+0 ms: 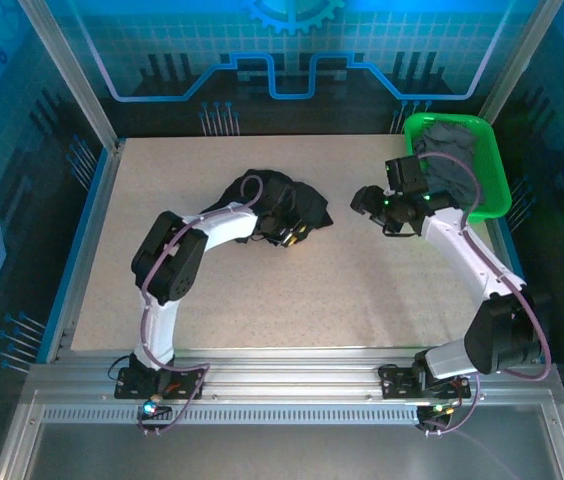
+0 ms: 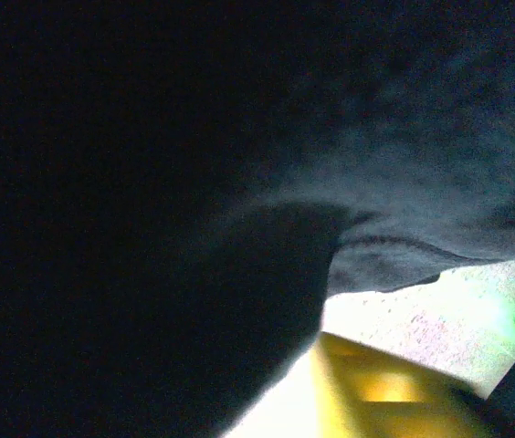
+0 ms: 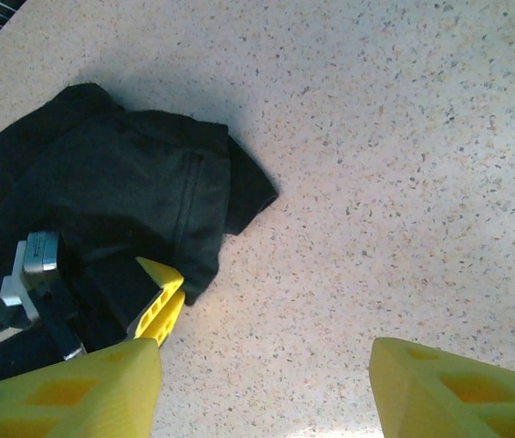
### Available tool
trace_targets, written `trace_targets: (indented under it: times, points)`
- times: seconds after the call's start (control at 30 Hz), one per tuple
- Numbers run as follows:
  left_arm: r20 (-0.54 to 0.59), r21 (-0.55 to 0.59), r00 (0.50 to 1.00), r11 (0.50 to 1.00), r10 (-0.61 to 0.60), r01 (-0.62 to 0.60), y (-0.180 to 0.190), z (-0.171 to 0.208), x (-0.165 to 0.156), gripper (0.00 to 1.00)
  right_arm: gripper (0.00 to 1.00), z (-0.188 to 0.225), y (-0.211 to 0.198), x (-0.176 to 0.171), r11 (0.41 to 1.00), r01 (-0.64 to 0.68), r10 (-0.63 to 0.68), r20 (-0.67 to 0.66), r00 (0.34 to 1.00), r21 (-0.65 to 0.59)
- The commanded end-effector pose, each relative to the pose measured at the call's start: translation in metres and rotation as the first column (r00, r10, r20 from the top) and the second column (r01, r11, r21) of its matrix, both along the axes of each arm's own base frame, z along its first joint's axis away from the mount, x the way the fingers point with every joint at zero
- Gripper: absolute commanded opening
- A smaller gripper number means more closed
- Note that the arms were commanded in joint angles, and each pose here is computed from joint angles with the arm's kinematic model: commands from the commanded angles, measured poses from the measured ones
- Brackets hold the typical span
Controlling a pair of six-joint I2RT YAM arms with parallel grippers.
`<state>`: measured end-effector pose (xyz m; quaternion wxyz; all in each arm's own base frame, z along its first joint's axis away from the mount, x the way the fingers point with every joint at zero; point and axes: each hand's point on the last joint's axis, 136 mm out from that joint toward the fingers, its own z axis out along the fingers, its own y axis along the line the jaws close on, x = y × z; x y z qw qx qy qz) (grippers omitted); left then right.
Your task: Fold and stack the t-shirts
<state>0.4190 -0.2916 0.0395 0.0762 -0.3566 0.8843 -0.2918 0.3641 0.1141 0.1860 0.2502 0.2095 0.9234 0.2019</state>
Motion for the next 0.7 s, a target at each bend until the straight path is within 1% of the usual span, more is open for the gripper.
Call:
trace_targets:
  times: [0.0, 0.07, 0.17, 0.23, 0.3, 0.4, 0.5, 0.57, 0.67]
  points:
    - [0.012, 0.01, 0.999, 0.999, 0.034, -0.034, 0.009, 0.002, 0.011, 0.0, 0.63, 0.0, -0.001, -0.005, 1.0, -0.004, 0.004, -0.008, 1.0, 0.017]
    - [0.019, 0.03, 1.0, 0.999, 0.024, -0.025, 0.02, 0.011, 0.004, 0.0, 0.62, 0.001, 0.0, -0.004, 1.0, -0.005, 0.005, -0.006, 1.0, 0.017]
    - [0.029, 0.086, 1.0, 0.996, 0.002, -0.004, 0.046, 0.036, -0.018, 0.0, 0.6, 0.002, 0.001, -0.001, 1.0, -0.006, 0.006, 0.002, 1.0, 0.016]
    - [0.03, 0.149, 0.999, 0.989, -0.019, 0.015, 0.073, 0.055, -0.039, 0.0, 0.59, 0.002, 0.005, 0.002, 1.0, -0.01, 0.01, -0.001, 1.0, 0.016]
    - [0.039, 0.182, 0.999, 0.983, -0.021, 0.014, 0.101, 0.069, -0.061, 0.0, 0.58, 0.0, 0.013, 0.005, 1.0, -0.028, 0.028, -0.005, 1.0, 0.014]
    - [0.045, 0.19, 0.999, 0.981, 0.028, -0.036, 0.146, 0.08, -0.093, 0.0, 0.57, -0.006, 0.033, 0.007, 0.997, -0.07, 0.07, -0.022, 0.997, 0.01]
    - [0.069, 0.2, 0.993, 0.974, 0.095, -0.107, 0.19, 0.086, -0.116, 0.0, 0.57, -0.02, 0.063, 0.008, 0.992, -0.125, 0.126, -0.059, 0.99, 0.015]
    - [0.073, 0.229, 0.984, 0.957, 0.163, -0.176, 0.222, 0.086, -0.129, 0.0, 0.57, -0.033, 0.089, 0.007, 0.985, -0.171, 0.173, -0.095, 0.98, 0.024]
    - [0.092, 0.257, 0.962, 0.927, 0.258, -0.273, 0.255, 0.088, -0.139, 0.0, 0.58, -0.056, 0.123, 0.007, 0.977, -0.205, 0.213, -0.163, 0.964, 0.061]
